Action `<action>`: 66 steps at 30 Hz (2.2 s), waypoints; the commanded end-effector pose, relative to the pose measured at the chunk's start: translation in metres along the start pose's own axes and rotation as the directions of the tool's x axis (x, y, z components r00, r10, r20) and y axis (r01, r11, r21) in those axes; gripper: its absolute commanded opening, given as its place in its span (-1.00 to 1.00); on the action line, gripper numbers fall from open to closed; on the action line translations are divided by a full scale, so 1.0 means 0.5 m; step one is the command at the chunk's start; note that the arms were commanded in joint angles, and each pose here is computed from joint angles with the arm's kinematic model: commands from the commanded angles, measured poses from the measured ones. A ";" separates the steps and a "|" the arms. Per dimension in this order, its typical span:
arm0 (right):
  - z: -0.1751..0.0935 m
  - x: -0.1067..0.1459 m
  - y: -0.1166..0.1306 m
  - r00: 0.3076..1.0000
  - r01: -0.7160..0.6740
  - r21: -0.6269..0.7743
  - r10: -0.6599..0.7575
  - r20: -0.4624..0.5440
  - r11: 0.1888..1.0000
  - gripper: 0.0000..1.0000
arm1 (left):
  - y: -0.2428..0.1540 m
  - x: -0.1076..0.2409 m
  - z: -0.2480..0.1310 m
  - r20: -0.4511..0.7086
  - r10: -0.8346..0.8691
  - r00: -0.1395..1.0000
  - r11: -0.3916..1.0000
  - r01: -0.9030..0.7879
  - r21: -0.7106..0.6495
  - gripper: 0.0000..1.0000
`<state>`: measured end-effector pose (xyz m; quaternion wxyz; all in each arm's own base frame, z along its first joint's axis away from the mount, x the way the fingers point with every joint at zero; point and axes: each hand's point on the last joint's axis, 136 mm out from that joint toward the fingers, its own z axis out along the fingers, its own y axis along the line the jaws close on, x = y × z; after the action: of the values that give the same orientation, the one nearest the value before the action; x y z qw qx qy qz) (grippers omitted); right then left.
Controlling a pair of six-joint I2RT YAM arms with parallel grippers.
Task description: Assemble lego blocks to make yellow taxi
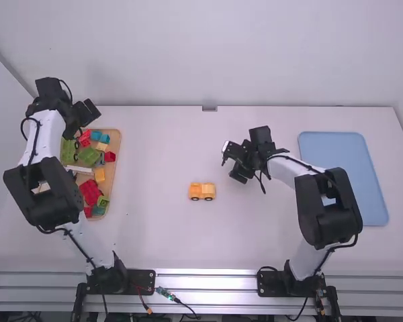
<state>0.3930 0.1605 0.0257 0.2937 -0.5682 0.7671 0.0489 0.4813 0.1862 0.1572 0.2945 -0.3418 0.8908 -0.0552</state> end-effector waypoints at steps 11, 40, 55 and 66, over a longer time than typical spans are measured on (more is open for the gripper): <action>-0.005 0.000 -0.010 0.998 0.032 0.061 -0.029 -0.058 0.998 0.98 | -0.005 0.048 0.147 -0.214 -0.115 0.970 0.993 0.116 -0.006 0.98; -0.007 -0.031 -0.043 0.999 0.043 0.131 -0.043 0.001 0.990 0.98 | 0.003 0.086 0.183 -0.285 -0.284 0.915 0.959 0.274 -0.078 0.38; -0.007 -0.031 -0.043 0.999 0.042 0.131 -0.042 0.001 0.991 0.99 | 0.041 0.130 0.216 -0.299 -0.313 0.901 0.949 0.283 -0.139 0.29; -0.007 -0.031 -0.043 0.999 0.042 0.130 -0.043 0.001 0.991 0.99 | 0.068 0.136 0.212 -0.263 -0.370 0.891 0.920 0.314 -0.234 0.47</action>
<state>0.4153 0.1636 0.0365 0.3277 -0.5671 0.7556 -0.0090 0.4832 0.1828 0.0304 0.1142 -0.5035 0.8525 -0.0822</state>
